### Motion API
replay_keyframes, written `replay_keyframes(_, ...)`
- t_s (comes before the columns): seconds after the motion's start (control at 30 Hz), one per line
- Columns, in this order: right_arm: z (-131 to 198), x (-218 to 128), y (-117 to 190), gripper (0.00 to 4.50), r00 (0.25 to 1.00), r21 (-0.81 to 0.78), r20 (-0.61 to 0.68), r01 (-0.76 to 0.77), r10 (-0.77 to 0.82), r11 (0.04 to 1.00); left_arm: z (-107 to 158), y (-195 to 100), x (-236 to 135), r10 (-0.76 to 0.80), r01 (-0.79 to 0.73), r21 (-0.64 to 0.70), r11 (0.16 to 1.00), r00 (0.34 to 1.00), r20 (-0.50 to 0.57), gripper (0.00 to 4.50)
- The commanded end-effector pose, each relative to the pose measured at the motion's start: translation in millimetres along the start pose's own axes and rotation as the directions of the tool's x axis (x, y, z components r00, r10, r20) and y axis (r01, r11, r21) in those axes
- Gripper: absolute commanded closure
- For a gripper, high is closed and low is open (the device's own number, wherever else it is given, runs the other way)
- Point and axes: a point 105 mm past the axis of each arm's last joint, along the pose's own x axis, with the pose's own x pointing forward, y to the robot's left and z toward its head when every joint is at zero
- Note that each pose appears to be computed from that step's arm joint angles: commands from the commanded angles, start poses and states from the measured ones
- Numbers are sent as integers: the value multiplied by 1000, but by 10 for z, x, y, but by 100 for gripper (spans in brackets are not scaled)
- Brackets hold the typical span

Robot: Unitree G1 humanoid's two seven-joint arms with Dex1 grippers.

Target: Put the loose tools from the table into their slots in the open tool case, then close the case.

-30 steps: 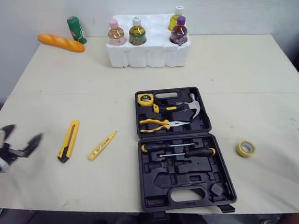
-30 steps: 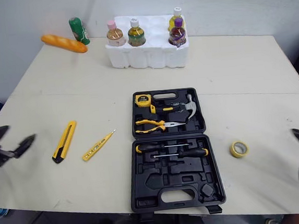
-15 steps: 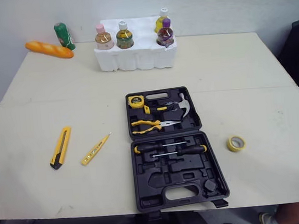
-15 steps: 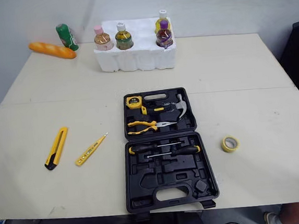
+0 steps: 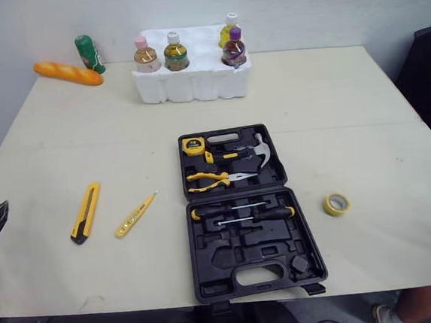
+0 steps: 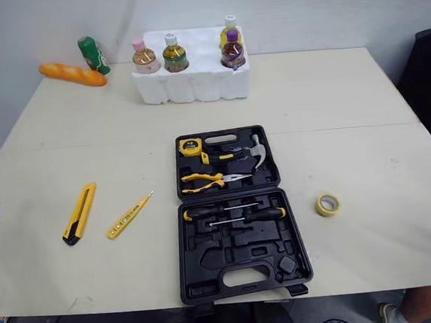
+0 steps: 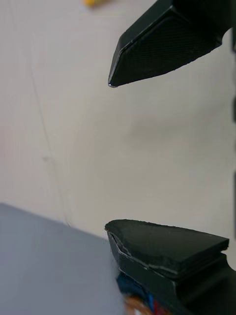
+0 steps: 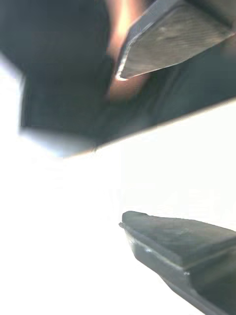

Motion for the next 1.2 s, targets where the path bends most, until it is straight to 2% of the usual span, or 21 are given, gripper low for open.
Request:
replay_keyframes(0.03,334,232,425,8,968,-1,146,-207,205,978,254,-530,22,-275,274,16,961,960,61,0)
replay_keyframes(0.1,614,396,732,8,918,63,278,-310,282,949,325,-796,5,-403,400,61,914,913,53,0)
replay_keyframes(0.13,669,433,902,8,893,31,280,-376,353,926,323,-907,-3,-451,448,77,891,892,32,0)
replay_keyframes(0.27,689,464,1376,8,805,-121,209,-542,555,831,233,-1252,-56,-592,597,131,791,802,-79,0)
replay_keyframes(0.33,629,415,1653,8,719,-231,131,-647,682,727,162,-1363,-74,-637,650,149,745,760,-133,0)
replay_keyframes(0.47,524,282,1992,8,583,-214,64,-785,810,582,172,-1540,-13,-662,672,101,734,740,-118,0)
replay_keyframes(0.57,502,152,2275,8,471,-225,45,-854,881,468,92,-1652,24,-658,677,98,729,733,-170,0)
replay_keyframes(0.77,517,112,2459,8,438,-220,69,-870,896,442,33,-1847,122,-630,648,77,758,757,-176,0)
replay_keyframes(0.87,510,33,2516,8,399,-132,74,-905,914,405,20,-1829,207,-585,602,53,797,791,-179,0)
replay_keyframes(0.93,518,-1,2548,8,379,-107,78,-916,922,386,13,-1844,215,-587,605,52,795,788,-186,0)
replay_keyframes(1.03,527,-64,2648,8,332,-163,79,-926,940,341,-15,-1951,210,-619,638,40,769,758,-206,0)
replay_keyframes(1.2,517,-41,2664,8,347,-223,79,-908,934,356,-28,-2067,242,-629,654,42,755,742,-231,0)
